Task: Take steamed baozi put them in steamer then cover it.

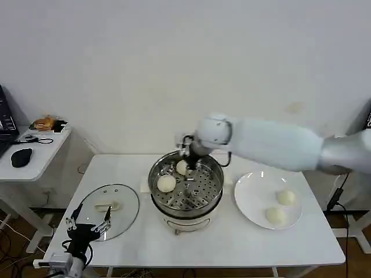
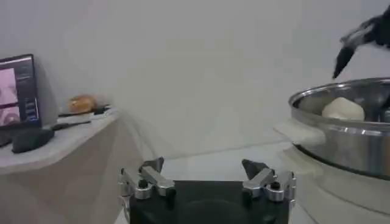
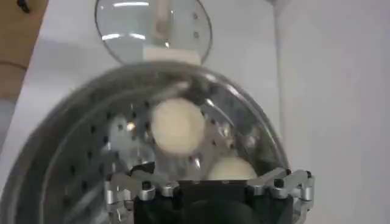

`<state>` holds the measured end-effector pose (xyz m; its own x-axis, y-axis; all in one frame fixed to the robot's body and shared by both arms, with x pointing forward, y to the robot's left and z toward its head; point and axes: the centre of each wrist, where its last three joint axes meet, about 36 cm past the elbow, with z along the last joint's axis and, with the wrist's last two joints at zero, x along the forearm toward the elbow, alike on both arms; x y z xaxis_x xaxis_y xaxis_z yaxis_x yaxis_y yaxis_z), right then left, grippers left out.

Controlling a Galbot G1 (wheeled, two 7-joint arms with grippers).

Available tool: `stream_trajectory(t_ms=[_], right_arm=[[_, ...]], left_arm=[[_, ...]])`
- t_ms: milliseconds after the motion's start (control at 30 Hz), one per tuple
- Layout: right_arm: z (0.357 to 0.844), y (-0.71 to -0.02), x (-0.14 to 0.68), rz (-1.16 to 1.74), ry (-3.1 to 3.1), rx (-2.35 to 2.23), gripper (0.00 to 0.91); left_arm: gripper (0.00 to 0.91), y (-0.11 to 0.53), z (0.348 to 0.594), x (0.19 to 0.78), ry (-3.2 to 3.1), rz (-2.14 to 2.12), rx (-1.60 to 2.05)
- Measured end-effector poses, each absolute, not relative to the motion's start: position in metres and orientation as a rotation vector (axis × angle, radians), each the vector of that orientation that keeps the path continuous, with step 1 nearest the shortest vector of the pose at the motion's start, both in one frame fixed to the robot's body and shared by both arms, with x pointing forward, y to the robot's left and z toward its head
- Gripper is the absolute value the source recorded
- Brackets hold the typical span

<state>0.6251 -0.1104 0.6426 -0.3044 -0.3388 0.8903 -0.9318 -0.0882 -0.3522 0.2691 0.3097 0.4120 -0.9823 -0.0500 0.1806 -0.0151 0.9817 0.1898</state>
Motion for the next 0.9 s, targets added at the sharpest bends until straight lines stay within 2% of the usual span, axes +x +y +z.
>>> stream_trajectory(t_ms=[400, 633, 900], right_arm=[[0.645, -0.264, 0.597, 1.509, -1.545, 1.338, 0.907], [0.613, -0.337, 0.575, 1.537, -1.478, 1.277, 0.907], [0.563, -0.384, 0.550, 1.527, -1.397, 1.265, 0.907]], left_arm=[[0.907, 0.307, 0.409, 0.272, -2.934, -0.274, 0.027], [0.907, 0.304, 0.404, 0.268, -2.919, -0.266, 0.026], [0.907, 0.302, 0.400, 0.262, -2.902, -0.266, 0.035]])
